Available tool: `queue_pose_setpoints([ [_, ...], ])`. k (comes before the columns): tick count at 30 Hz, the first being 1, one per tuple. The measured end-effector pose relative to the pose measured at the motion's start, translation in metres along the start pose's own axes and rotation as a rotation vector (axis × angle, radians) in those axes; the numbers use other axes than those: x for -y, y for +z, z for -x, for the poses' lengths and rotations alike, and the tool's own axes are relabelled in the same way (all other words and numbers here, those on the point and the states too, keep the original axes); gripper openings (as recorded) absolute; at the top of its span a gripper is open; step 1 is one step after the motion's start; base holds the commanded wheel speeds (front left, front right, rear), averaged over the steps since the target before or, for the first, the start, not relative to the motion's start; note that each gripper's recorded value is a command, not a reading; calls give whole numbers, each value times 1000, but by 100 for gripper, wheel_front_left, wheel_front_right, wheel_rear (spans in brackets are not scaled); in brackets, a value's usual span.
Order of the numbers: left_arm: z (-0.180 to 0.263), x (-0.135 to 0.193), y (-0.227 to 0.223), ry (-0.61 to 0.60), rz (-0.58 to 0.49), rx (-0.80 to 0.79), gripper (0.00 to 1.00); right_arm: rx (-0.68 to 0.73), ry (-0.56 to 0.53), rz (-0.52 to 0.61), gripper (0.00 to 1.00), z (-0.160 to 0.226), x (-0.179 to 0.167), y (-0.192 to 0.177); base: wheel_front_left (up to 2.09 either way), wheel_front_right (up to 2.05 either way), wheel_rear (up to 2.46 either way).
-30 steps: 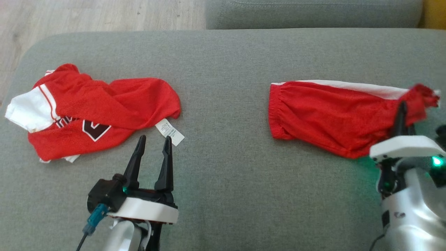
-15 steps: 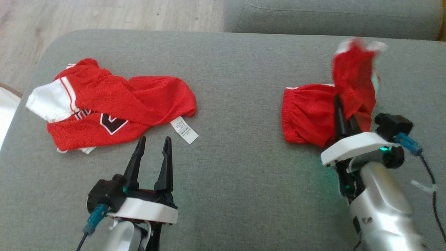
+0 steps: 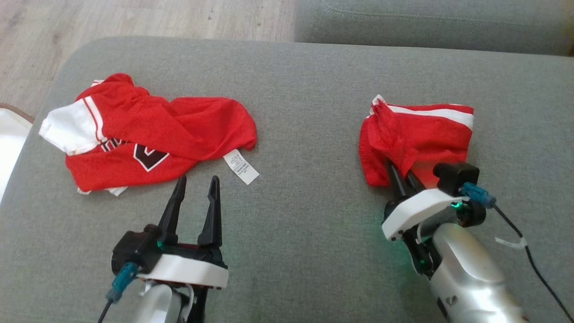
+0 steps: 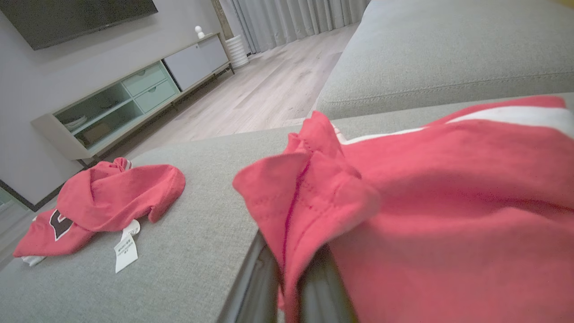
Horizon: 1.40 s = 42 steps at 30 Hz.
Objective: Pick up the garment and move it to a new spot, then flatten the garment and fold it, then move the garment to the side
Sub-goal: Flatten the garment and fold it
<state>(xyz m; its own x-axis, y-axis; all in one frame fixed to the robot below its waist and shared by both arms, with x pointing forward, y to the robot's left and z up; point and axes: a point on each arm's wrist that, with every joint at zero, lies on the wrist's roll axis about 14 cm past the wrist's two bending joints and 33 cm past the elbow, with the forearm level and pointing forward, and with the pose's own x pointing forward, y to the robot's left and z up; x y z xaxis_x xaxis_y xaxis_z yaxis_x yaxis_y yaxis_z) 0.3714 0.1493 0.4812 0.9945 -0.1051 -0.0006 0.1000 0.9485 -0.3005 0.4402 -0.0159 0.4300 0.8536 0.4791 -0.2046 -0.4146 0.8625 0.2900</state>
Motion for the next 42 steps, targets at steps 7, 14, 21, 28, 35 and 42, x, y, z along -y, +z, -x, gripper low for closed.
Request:
queue_pose_setpoints([
  [7, -2, 3, -2, -10, 1, -6, 100, 6, -8, 68, 100, -1, 10, 7, 0, 0, 0],
  [14, -1, 4, 0, -12, 2, 0, 100, -6, 83, 150, 100, -4, -17, 7, 0, 0, 0],
  [21, -1, 7, 4, -21, 1, 13, 100, -122, 132, 183, 100, 8, -31, -25, 0, 0, 0],
  [28, -4, 12, 8, -38, 3, 25, 100, -98, 128, 168, 100, 14, -30, -16, 0, 0, 0],
  [35, -8, 27, 19, -82, 5, 60, 100, 91, -19, 155, 100, 24, 22, 48, 0, 0, 0],
  [42, -12, 47, 24, -142, 13, 80, 100, 261, -265, 178, 100, 77, 85, 81, 0, 0, 0],
])
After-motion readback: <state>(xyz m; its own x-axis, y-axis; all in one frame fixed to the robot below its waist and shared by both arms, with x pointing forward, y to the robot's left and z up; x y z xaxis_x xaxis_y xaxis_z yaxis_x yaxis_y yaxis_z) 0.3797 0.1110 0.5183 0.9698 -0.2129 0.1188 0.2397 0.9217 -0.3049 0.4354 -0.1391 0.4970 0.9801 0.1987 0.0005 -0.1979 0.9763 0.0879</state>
